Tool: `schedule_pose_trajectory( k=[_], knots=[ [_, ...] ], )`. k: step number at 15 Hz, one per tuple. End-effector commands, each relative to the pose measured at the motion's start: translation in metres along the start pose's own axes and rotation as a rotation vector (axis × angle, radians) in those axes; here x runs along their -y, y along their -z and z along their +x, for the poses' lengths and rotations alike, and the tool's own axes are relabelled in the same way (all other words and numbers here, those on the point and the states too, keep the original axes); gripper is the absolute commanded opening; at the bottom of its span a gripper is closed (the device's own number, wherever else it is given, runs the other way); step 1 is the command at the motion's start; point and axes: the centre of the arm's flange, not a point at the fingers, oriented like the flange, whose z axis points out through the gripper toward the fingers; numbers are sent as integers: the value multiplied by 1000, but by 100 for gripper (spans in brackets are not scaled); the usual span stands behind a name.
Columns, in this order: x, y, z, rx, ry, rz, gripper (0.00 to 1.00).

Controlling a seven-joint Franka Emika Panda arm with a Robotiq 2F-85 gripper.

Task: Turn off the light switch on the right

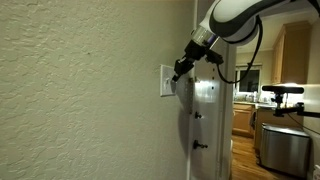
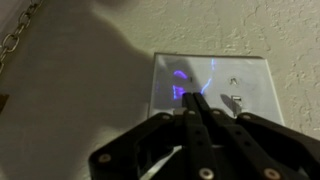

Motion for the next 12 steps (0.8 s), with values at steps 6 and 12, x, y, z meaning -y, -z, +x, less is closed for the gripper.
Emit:
schedule_pose_trajectory(
  k=[6, 12],
  knots=[
    [0, 1, -24, 21, 2, 35, 7],
    [4, 31, -46, 73, 68, 41, 15]
  ],
)
